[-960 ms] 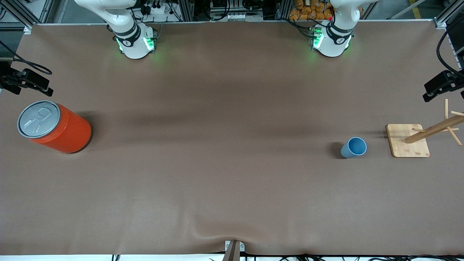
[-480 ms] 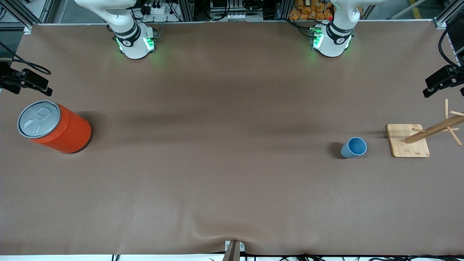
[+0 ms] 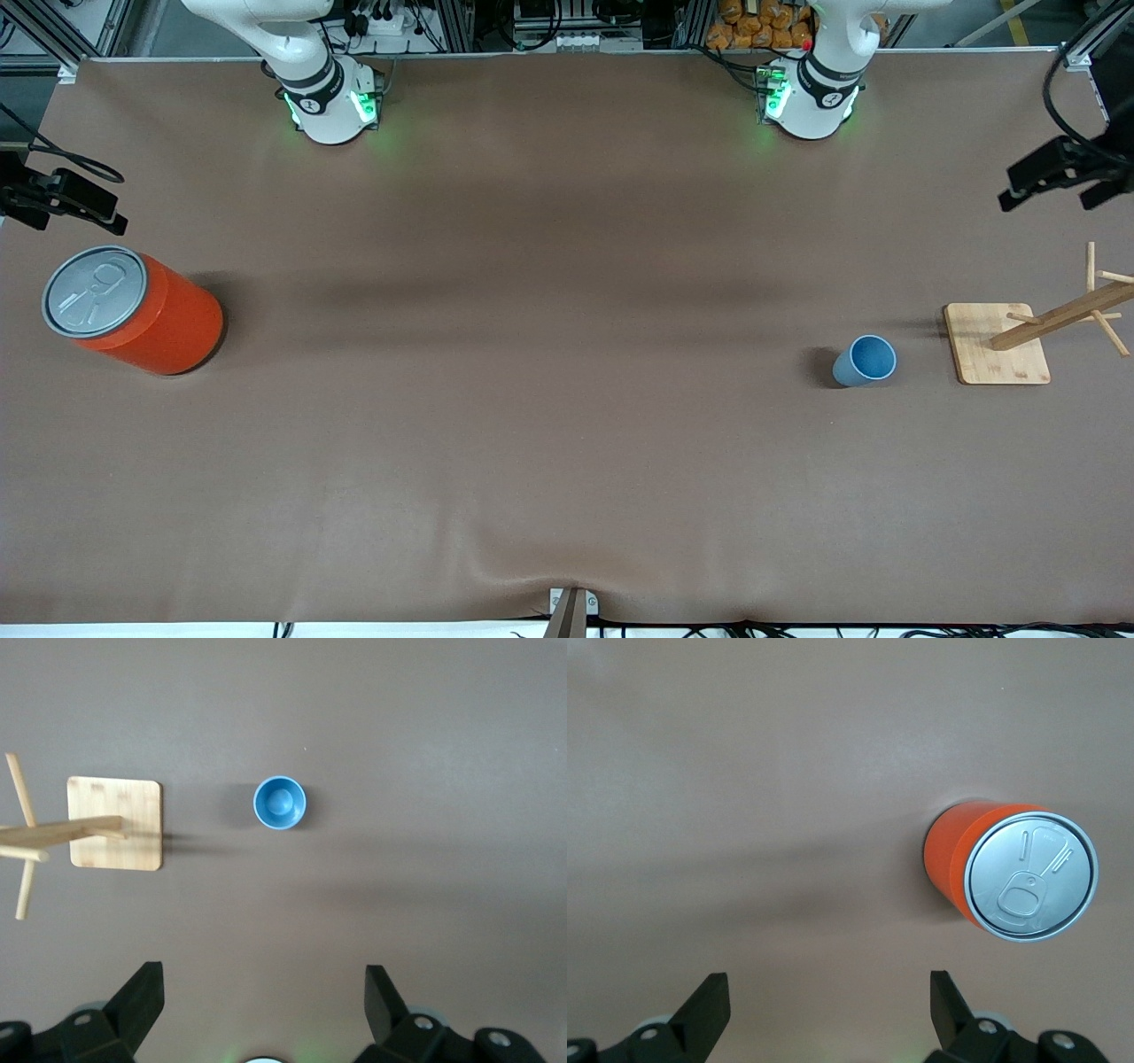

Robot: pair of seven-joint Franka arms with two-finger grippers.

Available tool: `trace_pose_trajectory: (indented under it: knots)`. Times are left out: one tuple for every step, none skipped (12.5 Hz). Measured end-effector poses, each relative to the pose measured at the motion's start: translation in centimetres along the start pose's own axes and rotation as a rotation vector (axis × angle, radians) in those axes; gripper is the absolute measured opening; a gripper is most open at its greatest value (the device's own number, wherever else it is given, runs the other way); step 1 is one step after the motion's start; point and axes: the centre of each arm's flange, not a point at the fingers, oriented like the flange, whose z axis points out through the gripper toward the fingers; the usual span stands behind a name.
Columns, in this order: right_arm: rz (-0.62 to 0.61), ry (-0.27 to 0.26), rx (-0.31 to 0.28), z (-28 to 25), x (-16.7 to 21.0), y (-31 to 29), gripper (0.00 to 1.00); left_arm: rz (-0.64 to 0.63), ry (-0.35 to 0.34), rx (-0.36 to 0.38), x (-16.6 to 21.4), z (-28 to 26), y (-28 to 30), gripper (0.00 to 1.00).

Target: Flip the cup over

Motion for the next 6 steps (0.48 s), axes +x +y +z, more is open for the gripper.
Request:
trace_pose_trajectory:
  knots:
    - [0.0, 0.0, 0.0, 0.0, 0.0, 0.0, 1.0, 0.003, -0.001, -0.001, -0.8, -0.3, 0.4, 1.0]
    - [0.001, 0.0, 0.0, 0.0, 0.0, 0.0, 1.0, 0.013, -0.004, 0.0, -1.7, -0.6, 1.0, 1.0]
    - [0.0, 0.0, 0.001, 0.0, 0.0, 0.0, 1.0, 0.024, -0.001, 0.007, -2.6, -0.9, 1.6, 1.0]
    - [0.0, -0.001, 0.001, 0.0, 0.0, 0.0, 1.0, 0.031, 0.006, 0.016, -3.1, -1.3, 2.0, 1.0]
    - [0.0, -0.001, 0.001, 0.0, 0.0, 0.0, 1.0, 0.032, 0.017, 0.018, -3.2, -1.7, 2.1, 1.0]
    - [0.001, -0.001, 0.001, 0.0, 0.0, 0.0, 1.0, 0.029, 0.029, 0.017, -3.1, -2.2, 2.0, 1.0]
